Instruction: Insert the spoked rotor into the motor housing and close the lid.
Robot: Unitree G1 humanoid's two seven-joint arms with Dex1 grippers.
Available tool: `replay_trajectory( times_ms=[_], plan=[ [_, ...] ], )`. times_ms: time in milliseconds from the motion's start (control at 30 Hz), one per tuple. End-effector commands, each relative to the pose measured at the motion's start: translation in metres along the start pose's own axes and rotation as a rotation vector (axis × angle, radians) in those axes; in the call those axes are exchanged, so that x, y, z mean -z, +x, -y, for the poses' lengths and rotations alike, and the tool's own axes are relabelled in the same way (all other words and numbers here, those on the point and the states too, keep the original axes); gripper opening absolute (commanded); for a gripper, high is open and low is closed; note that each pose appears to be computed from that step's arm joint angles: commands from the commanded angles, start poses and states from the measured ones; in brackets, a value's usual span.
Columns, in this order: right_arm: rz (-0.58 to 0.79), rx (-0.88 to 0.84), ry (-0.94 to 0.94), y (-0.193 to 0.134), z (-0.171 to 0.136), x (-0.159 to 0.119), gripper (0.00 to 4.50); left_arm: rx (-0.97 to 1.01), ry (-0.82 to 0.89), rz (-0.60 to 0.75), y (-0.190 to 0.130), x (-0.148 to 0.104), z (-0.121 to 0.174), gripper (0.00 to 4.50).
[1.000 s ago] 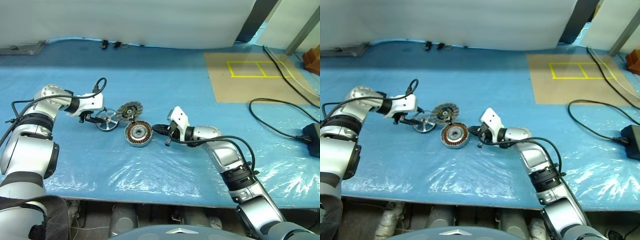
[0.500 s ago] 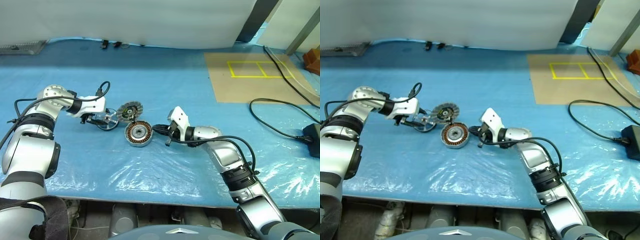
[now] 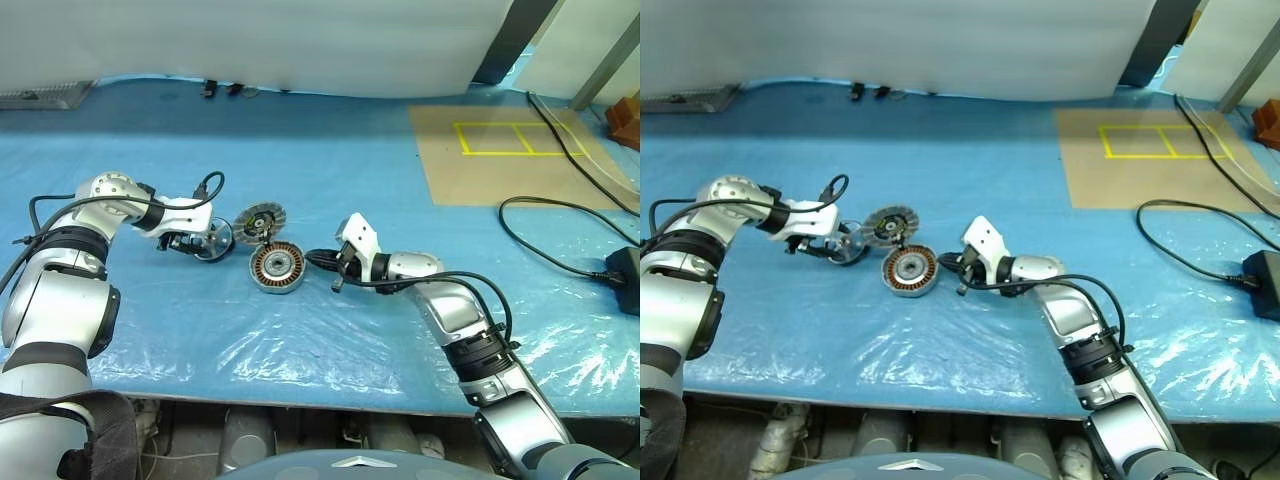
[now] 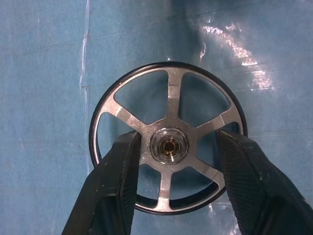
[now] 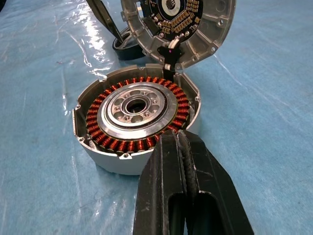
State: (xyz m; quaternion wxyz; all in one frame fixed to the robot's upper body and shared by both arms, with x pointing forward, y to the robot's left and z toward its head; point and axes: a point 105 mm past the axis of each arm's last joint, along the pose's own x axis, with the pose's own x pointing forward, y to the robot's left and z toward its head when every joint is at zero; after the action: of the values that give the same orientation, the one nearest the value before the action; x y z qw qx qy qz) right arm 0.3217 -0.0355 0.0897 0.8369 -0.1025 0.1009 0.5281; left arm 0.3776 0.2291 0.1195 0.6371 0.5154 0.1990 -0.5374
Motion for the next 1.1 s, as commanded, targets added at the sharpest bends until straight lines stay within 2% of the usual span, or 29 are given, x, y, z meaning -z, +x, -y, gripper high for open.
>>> replay_trajectory(
  times_ms=[33,200,300,367,633,800,933,1100],
  plan=[
    [0.05,-0.01,-0.027,-0.004,-0.002,-0.016,0.0,-0.04,0.023,-0.022,-0.012,0.0,-0.009,2.52],
    [0.056,-0.021,-0.021,-0.006,-0.004,-0.02,0.0,-0.026,0.006,-0.012,-0.01,0.0,-0.007,2.52],
    [0.06,-0.019,-0.021,-0.008,-0.003,-0.023,0.0,-0.022,-0.015,-0.006,-0.01,0.001,-0.006,1.94],
    [0.062,-0.016,-0.022,-0.009,-0.002,-0.024,0.0,-0.024,-0.017,-0.002,-0.009,0.001,-0.006,1.32],
    [0.063,-0.009,-0.021,-0.015,0.002,-0.026,0.0,-0.041,-0.048,0.077,-0.012,-0.002,-0.003,1.3],
    [0.102,-0.073,-0.015,-0.023,-0.008,-0.032,0.0,-0.056,-0.103,0.197,-0.034,-0.008,-0.004,1.3],
    [0.132,-0.125,-0.013,-0.027,-0.018,-0.035,0.0,-0.058,-0.165,0.311,-0.048,-0.008,0.01,1.3],
    [0.153,-0.17,-0.034,-0.031,-0.022,-0.035,0.0,-0.055,-0.276,0.475,-0.057,-0.025,0.039,1.3]
  ],
)
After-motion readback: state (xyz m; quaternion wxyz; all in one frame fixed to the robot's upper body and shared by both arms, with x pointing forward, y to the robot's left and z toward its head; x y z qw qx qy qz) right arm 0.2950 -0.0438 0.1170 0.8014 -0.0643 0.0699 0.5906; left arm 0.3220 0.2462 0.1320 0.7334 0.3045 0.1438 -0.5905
